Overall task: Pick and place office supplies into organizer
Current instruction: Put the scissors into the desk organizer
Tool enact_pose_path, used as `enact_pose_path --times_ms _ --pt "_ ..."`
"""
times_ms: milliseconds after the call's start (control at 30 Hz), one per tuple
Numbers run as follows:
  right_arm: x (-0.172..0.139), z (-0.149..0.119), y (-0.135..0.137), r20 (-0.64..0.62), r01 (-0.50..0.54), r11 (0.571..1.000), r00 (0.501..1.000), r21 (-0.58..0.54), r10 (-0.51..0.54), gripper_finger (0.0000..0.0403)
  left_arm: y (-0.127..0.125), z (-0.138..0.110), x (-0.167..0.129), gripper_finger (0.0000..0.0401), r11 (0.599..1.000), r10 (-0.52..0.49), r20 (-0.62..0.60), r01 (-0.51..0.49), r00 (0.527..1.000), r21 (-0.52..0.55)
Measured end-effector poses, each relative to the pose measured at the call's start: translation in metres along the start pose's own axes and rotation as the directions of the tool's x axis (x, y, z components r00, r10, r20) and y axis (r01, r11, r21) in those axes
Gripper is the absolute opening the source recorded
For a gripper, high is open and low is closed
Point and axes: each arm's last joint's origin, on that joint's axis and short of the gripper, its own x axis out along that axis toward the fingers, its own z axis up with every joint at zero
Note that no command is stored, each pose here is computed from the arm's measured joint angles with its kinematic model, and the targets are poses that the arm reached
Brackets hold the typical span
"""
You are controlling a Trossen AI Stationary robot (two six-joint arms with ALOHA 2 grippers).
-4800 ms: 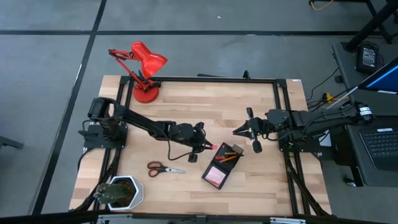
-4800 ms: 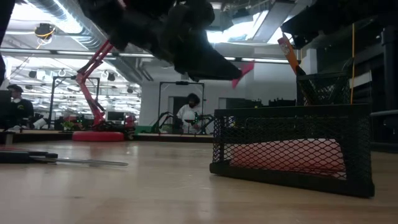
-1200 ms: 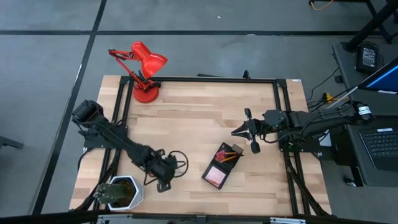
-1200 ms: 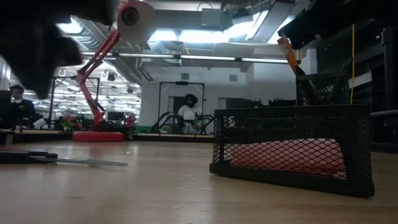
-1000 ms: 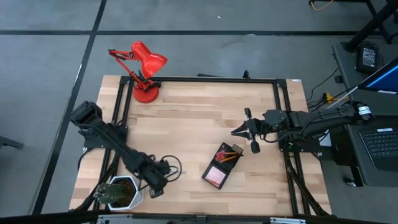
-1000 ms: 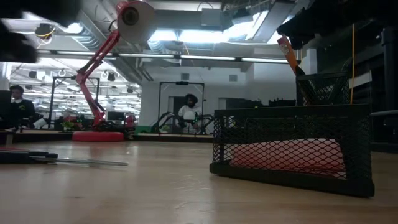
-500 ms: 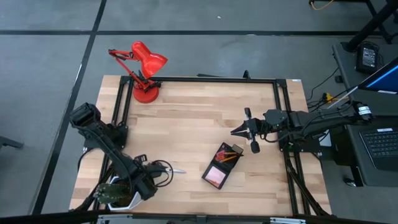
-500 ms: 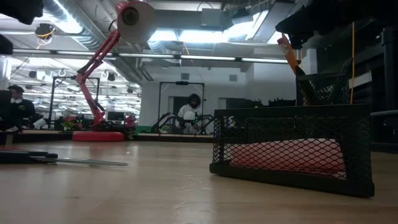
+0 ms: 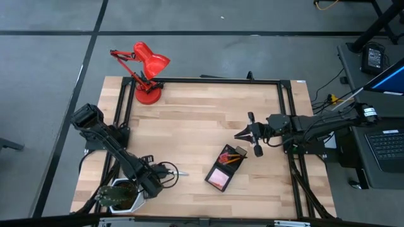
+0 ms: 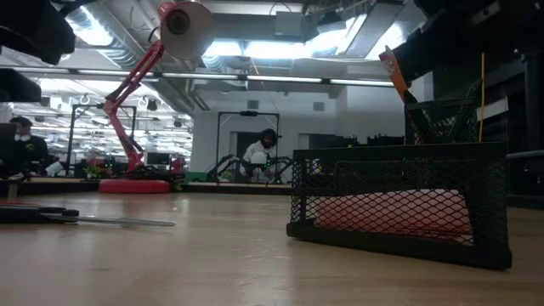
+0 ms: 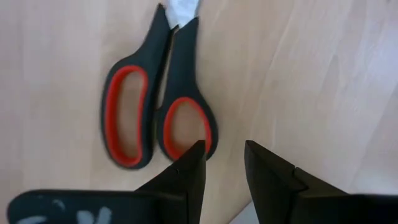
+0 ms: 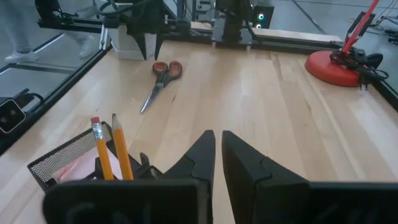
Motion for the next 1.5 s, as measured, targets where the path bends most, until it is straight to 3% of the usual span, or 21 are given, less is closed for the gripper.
enact_pose_path --times_ms 1000,1233,1500 --pt "0.0 -0.001 0.0 0.037 0.002 1.0 0.999 -0.003 -0.002 0.0034 0.017 -0.008 0.026 0.0103 1.0 0.001 -0.075 0.001 0.997 0.023" --pt "0.0 -0.001 0.0 0.04 0.002 1.0 0.999 -0.003 -0.002 0.0034 0.017 -0.007 0.041 0.0095 0.996 0.044 -0.142 -0.031 0.989 0.088" --pt "0.0 -0.001 0.0 0.042 0.001 1.0 0.999 0.019 -0.002 0.0034 0.021 -0.002 0.039 0.0066 0.995 0.067 -0.142 -0.056 0.988 0.081"
